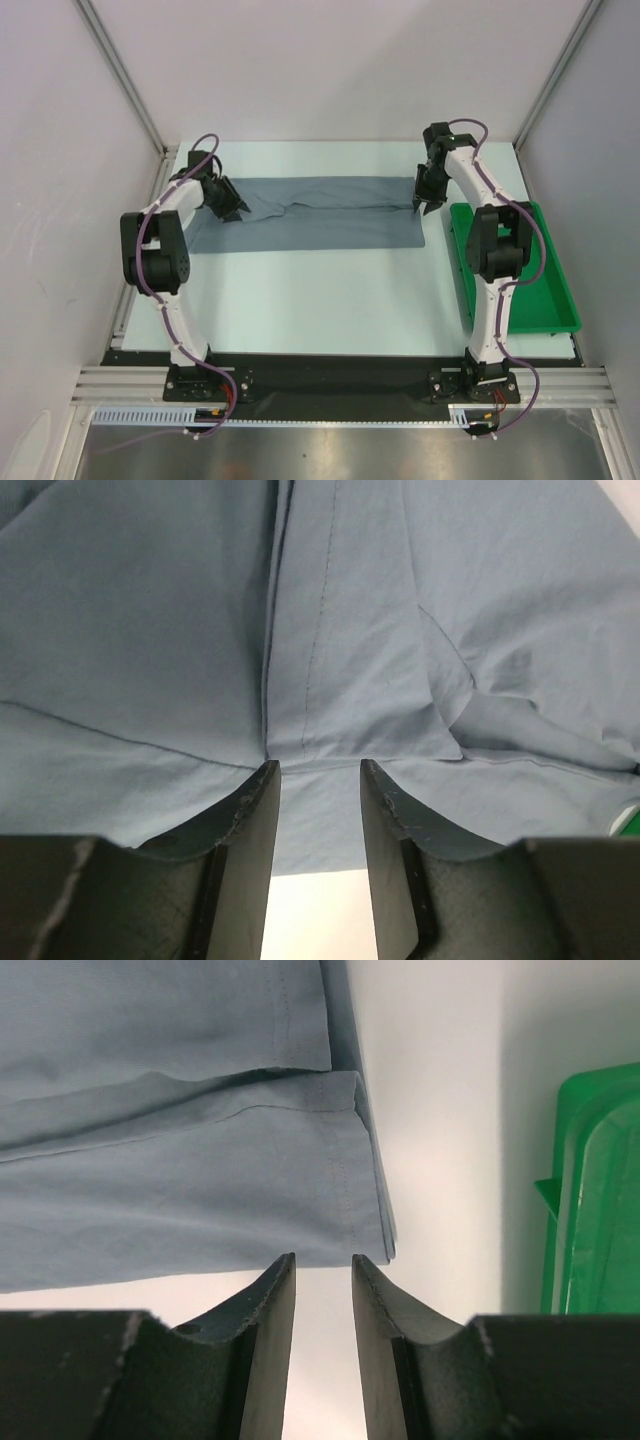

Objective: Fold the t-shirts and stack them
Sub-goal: Fold the tshirt

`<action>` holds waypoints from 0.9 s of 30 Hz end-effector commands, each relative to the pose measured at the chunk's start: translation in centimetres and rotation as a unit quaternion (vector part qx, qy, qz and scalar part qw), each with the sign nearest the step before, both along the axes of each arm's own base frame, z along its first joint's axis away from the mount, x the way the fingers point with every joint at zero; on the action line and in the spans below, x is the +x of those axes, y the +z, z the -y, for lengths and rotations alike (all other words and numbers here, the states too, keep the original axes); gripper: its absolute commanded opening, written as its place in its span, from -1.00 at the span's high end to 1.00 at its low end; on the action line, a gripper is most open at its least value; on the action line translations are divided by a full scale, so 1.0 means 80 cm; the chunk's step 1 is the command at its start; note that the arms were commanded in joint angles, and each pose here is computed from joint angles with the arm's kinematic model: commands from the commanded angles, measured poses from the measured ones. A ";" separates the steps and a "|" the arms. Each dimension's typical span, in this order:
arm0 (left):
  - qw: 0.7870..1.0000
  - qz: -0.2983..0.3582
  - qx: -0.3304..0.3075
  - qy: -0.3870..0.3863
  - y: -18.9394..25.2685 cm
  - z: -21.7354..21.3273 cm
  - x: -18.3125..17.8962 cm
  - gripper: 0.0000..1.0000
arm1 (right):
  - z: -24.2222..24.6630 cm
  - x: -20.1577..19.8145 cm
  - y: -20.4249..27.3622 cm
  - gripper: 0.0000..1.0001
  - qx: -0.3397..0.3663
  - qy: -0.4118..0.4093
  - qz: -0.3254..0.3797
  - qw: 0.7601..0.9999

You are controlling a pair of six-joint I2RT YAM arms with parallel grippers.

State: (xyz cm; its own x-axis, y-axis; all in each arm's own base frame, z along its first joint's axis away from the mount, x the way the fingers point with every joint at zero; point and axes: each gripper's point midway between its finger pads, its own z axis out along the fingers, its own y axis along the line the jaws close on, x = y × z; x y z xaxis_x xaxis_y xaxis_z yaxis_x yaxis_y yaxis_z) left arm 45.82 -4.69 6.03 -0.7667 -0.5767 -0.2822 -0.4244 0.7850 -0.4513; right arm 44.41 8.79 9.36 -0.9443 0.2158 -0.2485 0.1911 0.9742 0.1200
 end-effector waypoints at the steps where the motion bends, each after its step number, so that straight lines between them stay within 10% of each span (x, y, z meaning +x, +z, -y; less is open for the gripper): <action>1: 1.000 0.017 -0.008 0.005 0.004 0.004 0.020 0.15 | 0.000 0.005 0.038 0.31 0.005 0.001 0.043 0.999; 27: 0.999 -0.011 0.032 0.015 -0.012 -0.009 -0.010 0.19 | 0.003 -0.002 0.034 0.31 0.004 0.005 0.038 0.999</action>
State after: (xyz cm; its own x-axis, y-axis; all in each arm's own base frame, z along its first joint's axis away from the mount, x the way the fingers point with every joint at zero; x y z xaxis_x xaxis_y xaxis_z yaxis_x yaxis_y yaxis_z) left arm 45.72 -4.09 3.83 -0.7647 -0.5831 -0.2741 -0.4622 0.7928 -0.3972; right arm 43.94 8.69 9.41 -0.9442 0.2130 -0.2513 0.1879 0.9748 0.1201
